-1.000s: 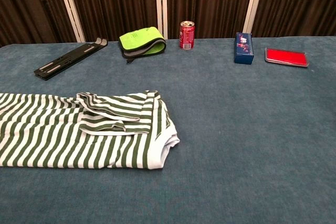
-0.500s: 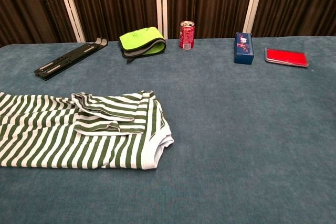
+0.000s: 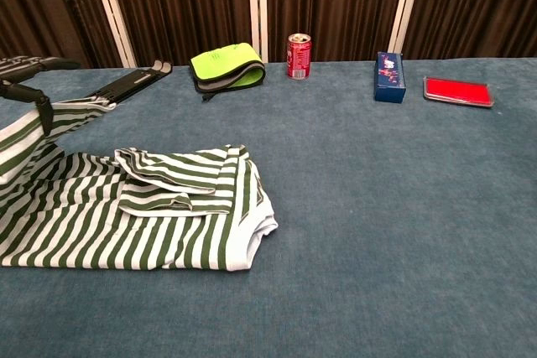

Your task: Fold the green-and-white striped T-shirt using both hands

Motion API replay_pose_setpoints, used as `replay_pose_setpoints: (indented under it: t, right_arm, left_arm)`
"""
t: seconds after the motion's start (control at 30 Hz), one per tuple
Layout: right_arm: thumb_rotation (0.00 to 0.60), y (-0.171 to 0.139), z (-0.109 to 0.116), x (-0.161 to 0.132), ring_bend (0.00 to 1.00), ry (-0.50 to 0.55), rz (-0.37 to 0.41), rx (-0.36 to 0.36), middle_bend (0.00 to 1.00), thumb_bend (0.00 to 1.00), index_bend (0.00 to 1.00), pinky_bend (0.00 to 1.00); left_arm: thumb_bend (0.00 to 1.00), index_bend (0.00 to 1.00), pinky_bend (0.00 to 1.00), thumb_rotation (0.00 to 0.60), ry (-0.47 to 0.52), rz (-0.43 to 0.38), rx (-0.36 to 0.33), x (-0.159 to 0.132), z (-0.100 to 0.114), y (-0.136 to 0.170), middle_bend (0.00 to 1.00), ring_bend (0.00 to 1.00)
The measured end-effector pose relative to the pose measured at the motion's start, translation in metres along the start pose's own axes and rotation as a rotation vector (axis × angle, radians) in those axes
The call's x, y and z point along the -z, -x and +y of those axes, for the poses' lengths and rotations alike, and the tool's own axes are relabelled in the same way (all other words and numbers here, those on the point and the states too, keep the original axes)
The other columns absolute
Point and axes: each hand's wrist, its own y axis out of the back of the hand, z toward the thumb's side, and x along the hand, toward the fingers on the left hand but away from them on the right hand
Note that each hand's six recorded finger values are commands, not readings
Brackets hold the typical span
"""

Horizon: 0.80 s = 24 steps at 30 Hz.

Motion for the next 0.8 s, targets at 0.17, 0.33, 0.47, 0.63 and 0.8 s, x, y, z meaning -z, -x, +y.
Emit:
replay_pose_setpoints:
  t: [0.17,0.33,0.47,0.63,0.8]
  right_arm:
    - [0.600,0.001,0.000,0.001,0.00,0.000,-0.003,-0.002,0.00,0.00,0.00,0.00]
    - [0.600,0.001,-0.001,0.001,0.00,0.001,-0.004,-0.004,0.00,0.00,0.00,0.00]
    - [0.600,0.001,0.000,0.002,0.00,0.002,-0.005,-0.003,0.00,0.00,0.00,0.00]
    - [0.600,0.001,0.000,0.003,0.00,0.004,-0.009,-0.003,0.00,0.00,0.00,0.00]
    - [0.600,0.001,0.000,0.004,0.00,0.008,-0.010,-0.006,0.00,0.00,0.00,0.00]
  left_arm:
    - [0.65,0.88,0.00,0.600,0.036,-0.054,-0.042,-0.021,0.000,-0.017,0.00,0.00]
    - [0.65,0.88,0.00,0.600,0.056,-0.102,-0.069,-0.042,-0.002,-0.034,0.00,0.00]
    - [0.66,0.88,0.00,0.600,0.069,-0.141,-0.085,-0.062,-0.005,-0.053,0.00,0.00]
    - [0.65,0.88,0.00,0.600,0.066,-0.183,-0.064,-0.084,-0.014,-0.068,0.00,0.00]
    - [0.66,0.88,0.00,0.600,0.063,-0.220,-0.012,-0.107,-0.034,-0.077,0.00,0.00]
